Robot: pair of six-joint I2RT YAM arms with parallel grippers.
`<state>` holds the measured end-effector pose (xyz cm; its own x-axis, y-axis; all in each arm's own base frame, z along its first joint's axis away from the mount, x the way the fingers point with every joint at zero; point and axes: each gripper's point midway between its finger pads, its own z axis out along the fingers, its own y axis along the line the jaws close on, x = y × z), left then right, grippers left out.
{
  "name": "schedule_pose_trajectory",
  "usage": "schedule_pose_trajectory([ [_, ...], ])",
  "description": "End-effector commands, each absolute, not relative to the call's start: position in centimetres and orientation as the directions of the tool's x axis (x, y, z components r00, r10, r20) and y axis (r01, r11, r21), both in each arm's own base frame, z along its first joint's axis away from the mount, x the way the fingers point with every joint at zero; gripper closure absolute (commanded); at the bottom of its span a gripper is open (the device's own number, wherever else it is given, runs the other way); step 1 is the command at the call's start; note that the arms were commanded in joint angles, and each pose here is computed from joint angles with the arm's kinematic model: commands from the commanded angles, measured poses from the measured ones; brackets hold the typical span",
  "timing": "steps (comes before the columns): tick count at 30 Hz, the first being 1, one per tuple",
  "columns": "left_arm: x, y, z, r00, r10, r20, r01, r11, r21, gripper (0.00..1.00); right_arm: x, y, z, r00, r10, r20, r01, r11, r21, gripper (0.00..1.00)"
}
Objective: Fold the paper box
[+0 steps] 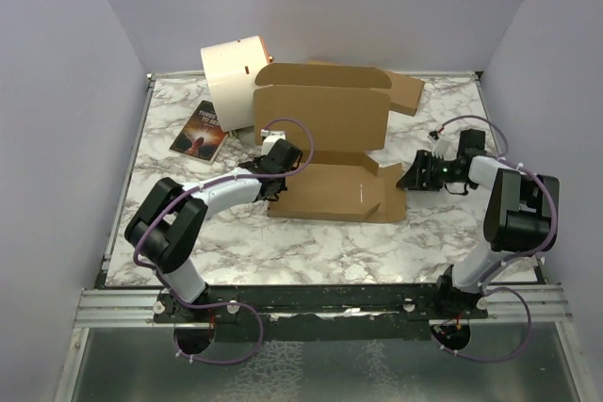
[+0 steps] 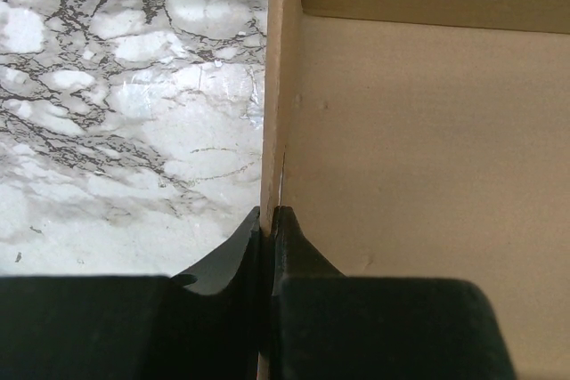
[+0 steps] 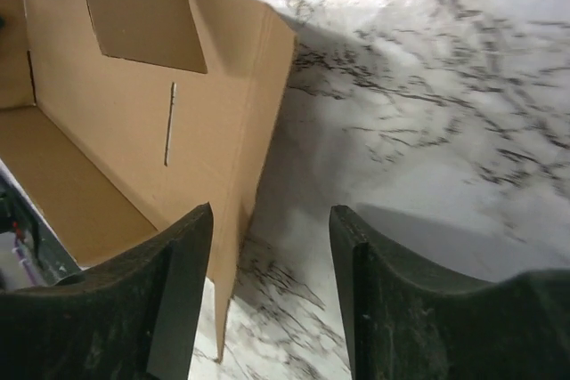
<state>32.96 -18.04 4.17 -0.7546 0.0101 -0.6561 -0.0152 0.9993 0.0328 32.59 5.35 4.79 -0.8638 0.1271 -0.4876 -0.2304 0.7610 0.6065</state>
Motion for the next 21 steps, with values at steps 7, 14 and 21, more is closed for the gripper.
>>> schedule_pose_trajectory([
  [7,31.9,-18.2,3.2,-0.789,-0.020,-0.614,-0.028,1.000,0.004,1.00,32.6,8.5,4.5,-0.887,0.043,-0.460,-0.285,0.732,0.619,0.84],
  [14,32.0,-18.9,3.4,-0.787,-0.025,-0.616,-0.023,1.000,-0.011,1.00,33.3,10.2,9.2,-0.811,0.026,-0.584,-0.424,0.662,0.618,0.99],
  [21,32.3,-19.8,4.2,-0.777,-0.029,-0.629,-0.011,0.999,-0.033,1.00,32.4,12.6,11.2,-0.791,-0.002,-0.612,-0.493,0.595,0.635,0.99],
])
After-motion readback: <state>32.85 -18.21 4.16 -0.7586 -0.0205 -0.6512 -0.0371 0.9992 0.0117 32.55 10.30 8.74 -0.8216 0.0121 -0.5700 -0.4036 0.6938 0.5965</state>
